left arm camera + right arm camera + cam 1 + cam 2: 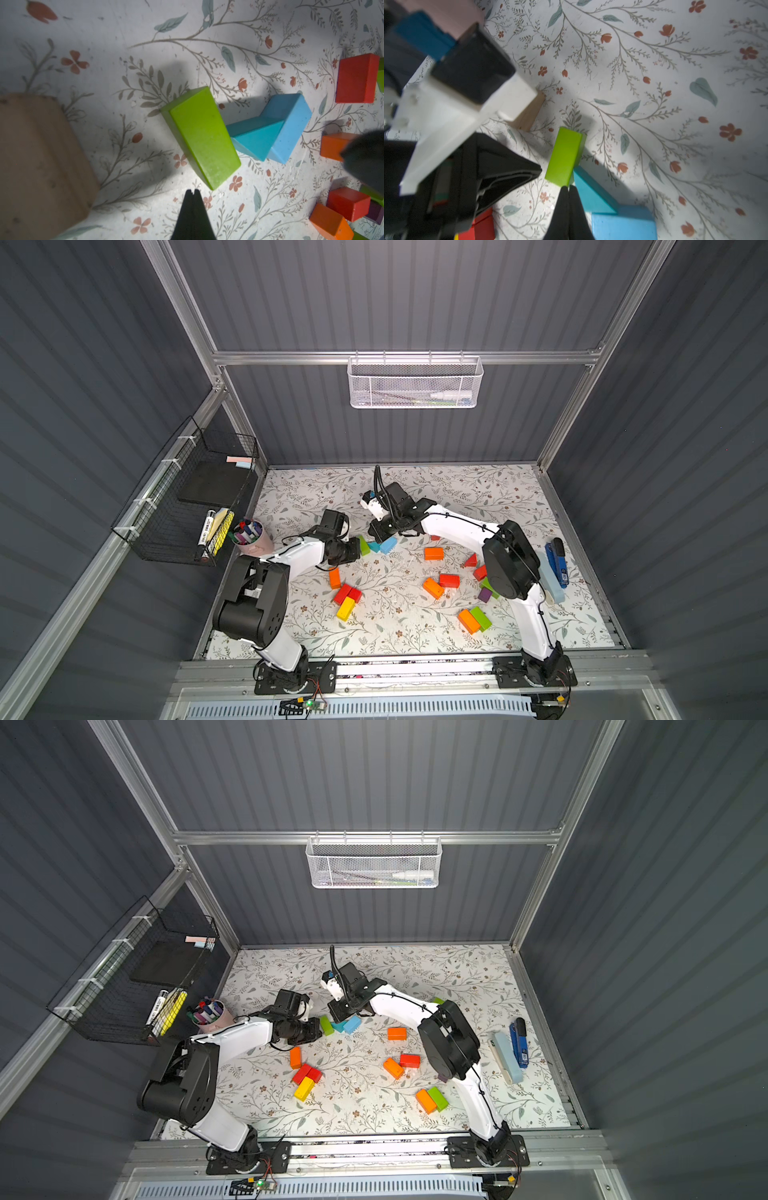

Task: Assemble a heart with building blocks
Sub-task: Adjust the building block at the center of the board.

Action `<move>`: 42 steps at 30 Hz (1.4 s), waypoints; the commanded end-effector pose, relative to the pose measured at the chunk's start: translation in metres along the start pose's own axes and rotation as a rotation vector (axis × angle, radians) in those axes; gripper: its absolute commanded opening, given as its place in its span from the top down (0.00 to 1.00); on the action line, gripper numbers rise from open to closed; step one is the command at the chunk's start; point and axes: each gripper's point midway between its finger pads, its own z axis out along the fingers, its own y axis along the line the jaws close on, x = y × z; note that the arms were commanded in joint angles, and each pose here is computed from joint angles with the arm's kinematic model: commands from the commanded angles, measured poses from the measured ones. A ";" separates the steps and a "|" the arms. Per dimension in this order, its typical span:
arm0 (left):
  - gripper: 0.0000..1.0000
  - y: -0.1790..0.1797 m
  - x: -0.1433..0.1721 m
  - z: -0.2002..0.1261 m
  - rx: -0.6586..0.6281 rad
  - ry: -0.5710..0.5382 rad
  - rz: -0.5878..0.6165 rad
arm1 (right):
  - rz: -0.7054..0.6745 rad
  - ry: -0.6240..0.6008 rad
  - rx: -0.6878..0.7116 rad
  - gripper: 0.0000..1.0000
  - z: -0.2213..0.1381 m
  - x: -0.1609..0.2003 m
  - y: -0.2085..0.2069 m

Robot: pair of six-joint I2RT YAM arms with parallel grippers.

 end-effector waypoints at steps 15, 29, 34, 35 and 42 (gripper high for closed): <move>0.99 0.000 0.014 0.013 0.008 0.050 -0.011 | 0.077 0.049 0.006 1.00 0.048 0.004 -0.013; 0.99 -0.002 0.014 0.016 0.014 0.053 -0.008 | 0.074 0.057 -0.051 1.00 0.055 0.004 -0.003; 0.99 -0.002 0.014 0.016 0.014 0.052 -0.009 | 0.077 0.059 -0.037 1.00 0.057 0.006 -0.006; 0.99 -0.002 0.014 0.016 0.013 0.052 -0.009 | 0.078 0.061 -0.037 1.00 0.057 0.006 -0.006; 0.99 -0.003 0.014 0.015 0.016 0.052 -0.007 | 0.084 0.062 -0.002 1.00 0.061 0.008 -0.013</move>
